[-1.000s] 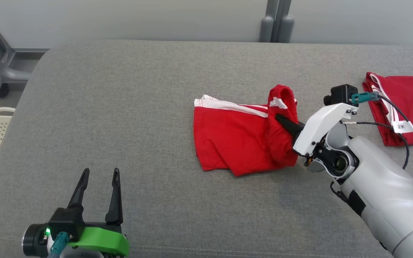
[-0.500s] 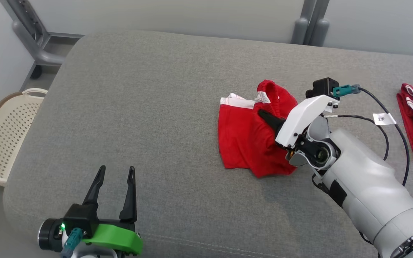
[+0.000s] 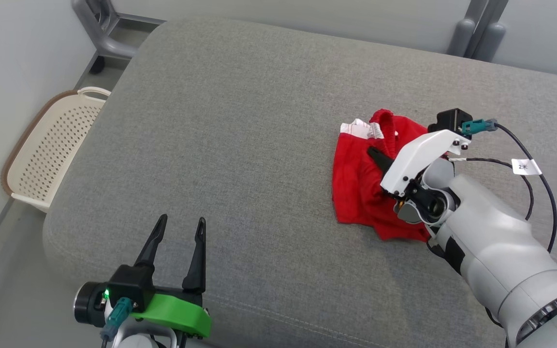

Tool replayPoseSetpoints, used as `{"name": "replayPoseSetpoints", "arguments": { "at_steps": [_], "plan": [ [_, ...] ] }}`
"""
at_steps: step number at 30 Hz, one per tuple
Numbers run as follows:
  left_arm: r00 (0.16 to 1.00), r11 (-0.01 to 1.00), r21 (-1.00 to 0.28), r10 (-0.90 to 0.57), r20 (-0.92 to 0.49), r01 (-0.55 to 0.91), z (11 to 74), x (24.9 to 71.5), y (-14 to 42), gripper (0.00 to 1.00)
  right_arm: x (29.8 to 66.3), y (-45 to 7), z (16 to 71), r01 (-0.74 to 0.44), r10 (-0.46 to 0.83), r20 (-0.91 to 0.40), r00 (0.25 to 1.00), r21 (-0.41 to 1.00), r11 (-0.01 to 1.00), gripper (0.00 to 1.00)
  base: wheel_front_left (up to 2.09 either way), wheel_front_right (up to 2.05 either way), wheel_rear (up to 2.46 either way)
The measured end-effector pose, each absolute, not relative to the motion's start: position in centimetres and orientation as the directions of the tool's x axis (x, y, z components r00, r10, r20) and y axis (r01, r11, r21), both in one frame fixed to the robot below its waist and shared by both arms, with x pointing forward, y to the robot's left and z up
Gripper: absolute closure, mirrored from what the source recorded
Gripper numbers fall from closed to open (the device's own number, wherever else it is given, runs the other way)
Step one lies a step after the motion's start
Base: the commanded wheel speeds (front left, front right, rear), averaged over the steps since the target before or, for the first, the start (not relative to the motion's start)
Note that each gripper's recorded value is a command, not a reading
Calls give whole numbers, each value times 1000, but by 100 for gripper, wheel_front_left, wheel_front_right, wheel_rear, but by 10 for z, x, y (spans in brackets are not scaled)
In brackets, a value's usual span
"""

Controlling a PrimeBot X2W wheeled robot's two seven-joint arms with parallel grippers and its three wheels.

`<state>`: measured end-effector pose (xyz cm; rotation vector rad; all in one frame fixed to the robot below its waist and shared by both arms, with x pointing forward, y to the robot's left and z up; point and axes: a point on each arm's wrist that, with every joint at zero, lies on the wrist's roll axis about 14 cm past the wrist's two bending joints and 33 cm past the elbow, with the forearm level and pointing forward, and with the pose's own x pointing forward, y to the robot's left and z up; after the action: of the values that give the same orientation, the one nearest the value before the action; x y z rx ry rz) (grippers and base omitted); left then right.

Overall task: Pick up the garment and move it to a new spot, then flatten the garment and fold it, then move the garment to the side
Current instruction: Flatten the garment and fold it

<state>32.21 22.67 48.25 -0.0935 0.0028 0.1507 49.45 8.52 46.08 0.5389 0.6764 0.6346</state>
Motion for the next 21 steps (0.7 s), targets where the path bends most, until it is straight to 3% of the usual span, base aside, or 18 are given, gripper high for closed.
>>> {"name": "replayPoseSetpoints", "arguments": {
  "at_steps": [1, 4, 5, 6, 7, 10, 17, 21],
  "plan": [
    [988, 984, -93, 154, -11, -155, 482, 322, 228, 0, 495, 87, 460, -354, 685, -399, 610, 637, 685, 91, 0, 0, 0],
    [987, 983, -92, 161, -16, -162, 481, 322, 230, 0, 497, 91, 458, -355, 687, -397, 608, 639, 683, 87, 0, 0, 0],
    [986, 982, -92, 165, -18, -166, 481, 321, 231, 0, 497, 93, 457, -357, 690, -396, 606, 640, 681, 76, 0, 0, 0],
    [986, 981, -91, 168, -21, -169, 480, 321, 231, 0, 497, 95, 456, -358, 691, -395, 605, 641, 679, 34, 0, 0, 0],
    [985, 981, -91, 171, -24, -172, 479, 321, 232, 0, 496, 96, 455, -358, 692, -394, 605, 642, 678, 0, 0, 0, 0],
    [985, 981, -90, 172, -25, -173, 479, 322, 232, 0, 496, 96, 457, -362, 694, -385, 608, 644, 674, 0, 0, 0, 0],
    [988, 984, -89, 157, -9, -157, 483, 328, 229, 0, 509, 76, 494, -419, 679, -233, 696, 636, 648, 0, 0, 0, 0],
    [990, 986, -89, 144, 1, -143, 485, 331, 226, 0, 517, 50, 504, -461, 641, -181, 746, 555, 693, 0, 0, 0, 0]
  ]
}}
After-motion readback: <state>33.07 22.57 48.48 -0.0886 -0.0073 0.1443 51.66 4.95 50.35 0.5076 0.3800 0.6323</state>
